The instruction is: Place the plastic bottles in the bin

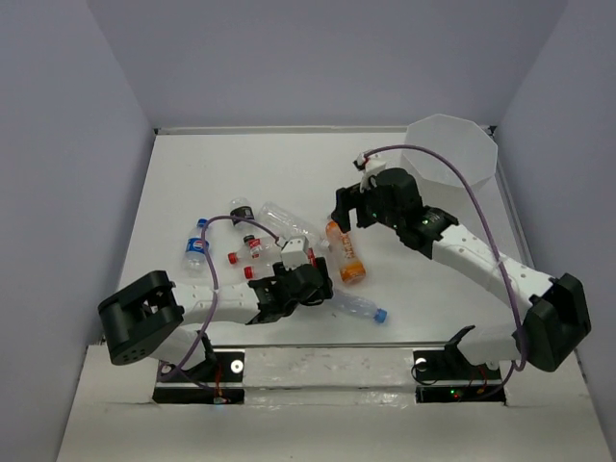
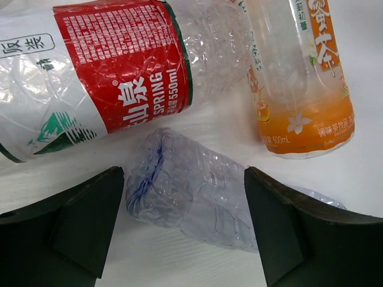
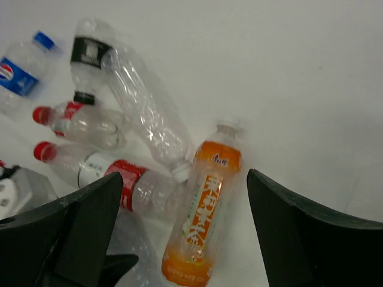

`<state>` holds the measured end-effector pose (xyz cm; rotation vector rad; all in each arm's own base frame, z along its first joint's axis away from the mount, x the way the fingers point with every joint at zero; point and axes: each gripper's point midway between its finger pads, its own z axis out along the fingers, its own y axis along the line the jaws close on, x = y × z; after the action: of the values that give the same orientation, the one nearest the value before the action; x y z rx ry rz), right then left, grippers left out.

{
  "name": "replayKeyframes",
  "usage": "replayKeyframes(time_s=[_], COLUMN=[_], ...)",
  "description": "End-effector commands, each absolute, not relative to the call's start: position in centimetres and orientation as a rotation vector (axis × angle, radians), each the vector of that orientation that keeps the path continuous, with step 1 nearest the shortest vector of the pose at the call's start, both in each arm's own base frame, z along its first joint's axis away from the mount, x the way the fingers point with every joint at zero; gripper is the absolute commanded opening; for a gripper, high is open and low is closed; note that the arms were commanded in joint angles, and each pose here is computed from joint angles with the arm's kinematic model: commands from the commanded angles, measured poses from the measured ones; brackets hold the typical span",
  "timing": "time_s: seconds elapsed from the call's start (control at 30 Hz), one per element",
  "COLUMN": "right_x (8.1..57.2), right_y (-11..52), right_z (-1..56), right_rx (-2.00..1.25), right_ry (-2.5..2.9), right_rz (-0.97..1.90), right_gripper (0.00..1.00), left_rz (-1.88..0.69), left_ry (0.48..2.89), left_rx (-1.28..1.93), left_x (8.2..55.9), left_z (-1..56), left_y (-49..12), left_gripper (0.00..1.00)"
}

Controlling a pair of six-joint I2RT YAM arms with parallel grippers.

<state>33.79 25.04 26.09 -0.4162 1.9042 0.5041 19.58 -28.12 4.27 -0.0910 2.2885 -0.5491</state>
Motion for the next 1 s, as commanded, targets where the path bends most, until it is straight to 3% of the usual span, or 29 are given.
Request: replayKeyframes(time_s=[0.0,0.07,0.23,0.43,0.7,0.77,0.87,0.97], right_x=[31.8,31.3,31.7,33.5,35.1,35.4,36.4,36.4], right_y=[26.1,26.9,27.7,27.4,26.7,26.6,25.9,25.9], right_z=[20.3,17.8,13.2,9.9,6.9,6.8,10.0,14.1], right_rx=[-0.466,-0.493,-0.509,-0.462,-0.436,-0.431,-0.4,-0.404], right_ry=[2.066,2.123,2.228,2.301,2.351,2.349,2.261,2.162], right_rz=[0.577,0.615,0.611,0.504,0.38,0.359,0.321,0.357], right_gripper=[0.89,0.89,0.88,0.89,0.84,0.77,0.53,0.44], left_rz=[-0.51,-0.499,-0.498,-0.515,-0.534,-0.55,-0.577,-0.607], left_ry=[2.237,2.242,2.233,2.221,2.177,2.162,2.135,2.1], left_rx=[-0.149,-0.145,-0.148,-0.113,-0.097,-0.092,-0.087,-0.088], left_x=[20.5,20.5,20.1,19.3,18.8,18.8,18.9,19.0], left_z=[4.2,3.9,3.9,4.3,5.4,6.0,7.3,8.9], left_y=[-27.6,-27.6,-27.4,-27.6,-26.9,-26.9,-26.8,-26.7], left_gripper=[0.87,0.82,0.51,0.35,0.24,0.22,0.2,0.17])
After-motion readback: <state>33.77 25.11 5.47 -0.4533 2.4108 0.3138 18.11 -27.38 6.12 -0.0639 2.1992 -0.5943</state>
